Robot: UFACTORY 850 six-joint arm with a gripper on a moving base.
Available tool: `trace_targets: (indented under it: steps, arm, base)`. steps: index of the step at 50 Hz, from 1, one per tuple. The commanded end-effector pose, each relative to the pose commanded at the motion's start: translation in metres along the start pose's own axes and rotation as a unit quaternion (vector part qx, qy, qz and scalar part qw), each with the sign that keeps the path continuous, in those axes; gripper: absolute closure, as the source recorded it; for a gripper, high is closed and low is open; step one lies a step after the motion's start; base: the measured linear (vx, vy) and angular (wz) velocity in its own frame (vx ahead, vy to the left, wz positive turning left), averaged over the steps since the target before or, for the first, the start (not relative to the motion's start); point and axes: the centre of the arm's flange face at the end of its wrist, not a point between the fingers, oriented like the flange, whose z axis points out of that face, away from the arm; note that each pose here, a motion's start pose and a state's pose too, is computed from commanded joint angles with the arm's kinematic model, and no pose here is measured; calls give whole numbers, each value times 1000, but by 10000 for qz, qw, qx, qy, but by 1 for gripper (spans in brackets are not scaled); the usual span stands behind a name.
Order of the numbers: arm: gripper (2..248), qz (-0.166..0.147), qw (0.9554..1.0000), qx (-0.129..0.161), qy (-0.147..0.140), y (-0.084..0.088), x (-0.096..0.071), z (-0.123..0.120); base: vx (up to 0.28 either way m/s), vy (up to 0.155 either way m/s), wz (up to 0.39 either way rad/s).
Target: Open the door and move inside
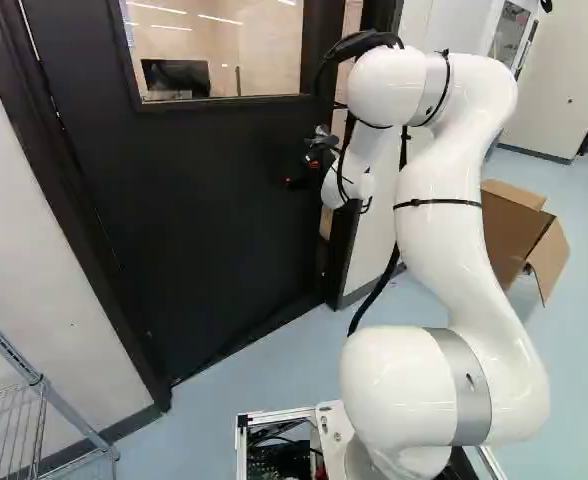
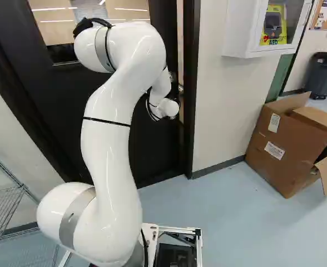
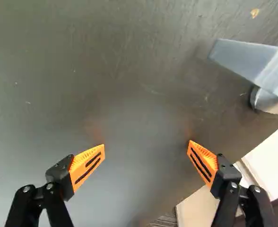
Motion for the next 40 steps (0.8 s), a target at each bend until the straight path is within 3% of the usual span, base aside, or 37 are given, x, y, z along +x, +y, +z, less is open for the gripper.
trace_targets:
  steps: [40]
  arm:
    - [3,-303,9985,83,442,9,-1,90]
  base:
    - [0,0,0]
